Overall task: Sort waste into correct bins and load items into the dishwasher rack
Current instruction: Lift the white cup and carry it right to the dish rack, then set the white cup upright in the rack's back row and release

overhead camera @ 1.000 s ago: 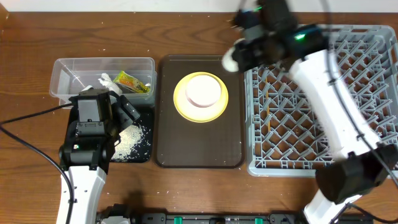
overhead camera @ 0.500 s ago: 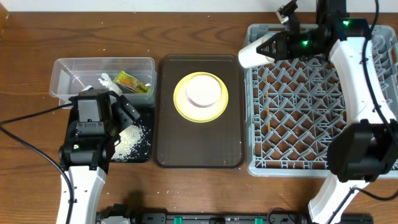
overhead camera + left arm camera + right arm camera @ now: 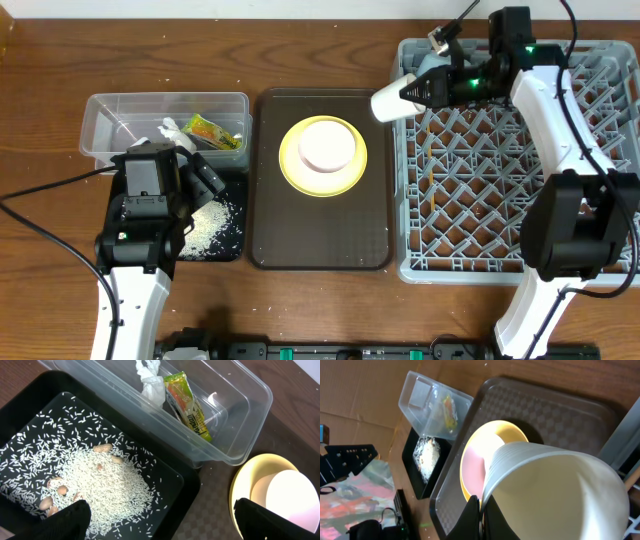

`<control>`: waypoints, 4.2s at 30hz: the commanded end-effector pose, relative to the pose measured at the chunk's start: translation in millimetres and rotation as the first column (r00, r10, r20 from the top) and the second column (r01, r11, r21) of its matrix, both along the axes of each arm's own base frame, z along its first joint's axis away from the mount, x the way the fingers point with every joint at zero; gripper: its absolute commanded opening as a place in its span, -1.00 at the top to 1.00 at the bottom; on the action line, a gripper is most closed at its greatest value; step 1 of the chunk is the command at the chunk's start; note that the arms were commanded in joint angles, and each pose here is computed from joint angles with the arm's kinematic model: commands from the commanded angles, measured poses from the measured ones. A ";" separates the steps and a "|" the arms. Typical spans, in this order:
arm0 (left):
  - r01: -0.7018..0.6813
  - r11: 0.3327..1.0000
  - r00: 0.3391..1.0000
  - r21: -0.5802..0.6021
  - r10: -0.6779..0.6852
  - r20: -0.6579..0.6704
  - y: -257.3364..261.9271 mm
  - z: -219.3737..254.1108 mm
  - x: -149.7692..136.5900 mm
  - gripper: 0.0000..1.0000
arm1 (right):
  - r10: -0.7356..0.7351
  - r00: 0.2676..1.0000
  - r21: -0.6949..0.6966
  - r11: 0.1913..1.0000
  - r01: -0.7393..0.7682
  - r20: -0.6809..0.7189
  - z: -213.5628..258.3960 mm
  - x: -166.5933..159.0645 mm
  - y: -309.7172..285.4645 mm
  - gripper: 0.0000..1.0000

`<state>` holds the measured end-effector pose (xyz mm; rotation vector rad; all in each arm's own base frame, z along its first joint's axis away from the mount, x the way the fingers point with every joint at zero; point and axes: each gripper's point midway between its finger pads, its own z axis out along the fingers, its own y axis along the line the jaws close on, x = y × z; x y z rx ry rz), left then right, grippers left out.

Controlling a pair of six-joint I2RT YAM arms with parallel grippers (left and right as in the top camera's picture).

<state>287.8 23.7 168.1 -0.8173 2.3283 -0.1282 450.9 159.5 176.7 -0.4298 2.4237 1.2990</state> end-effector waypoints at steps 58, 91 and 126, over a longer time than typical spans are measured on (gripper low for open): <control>-0.007 1.000 1.000 0.012 0.007 0.011 3.1 5.6 1.9 -0.89 | -0.070 0.997 -0.194 0.979 0.062 -0.035 -62.7 -5.1 -41.3 0.98; -0.007 1.000 1.000 0.012 0.007 0.011 3.1 5.6 1.9 -0.89 | -0.094 0.993 -0.278 0.958 0.071 -0.072 -42.2 -31.5 -51.5 0.97; -0.007 1.000 1.000 0.012 0.007 0.011 3.1 5.6 1.9 -0.89 | -0.100 0.911 -0.600 0.723 0.342 0.399 -21.1 39.6 -26.1 0.98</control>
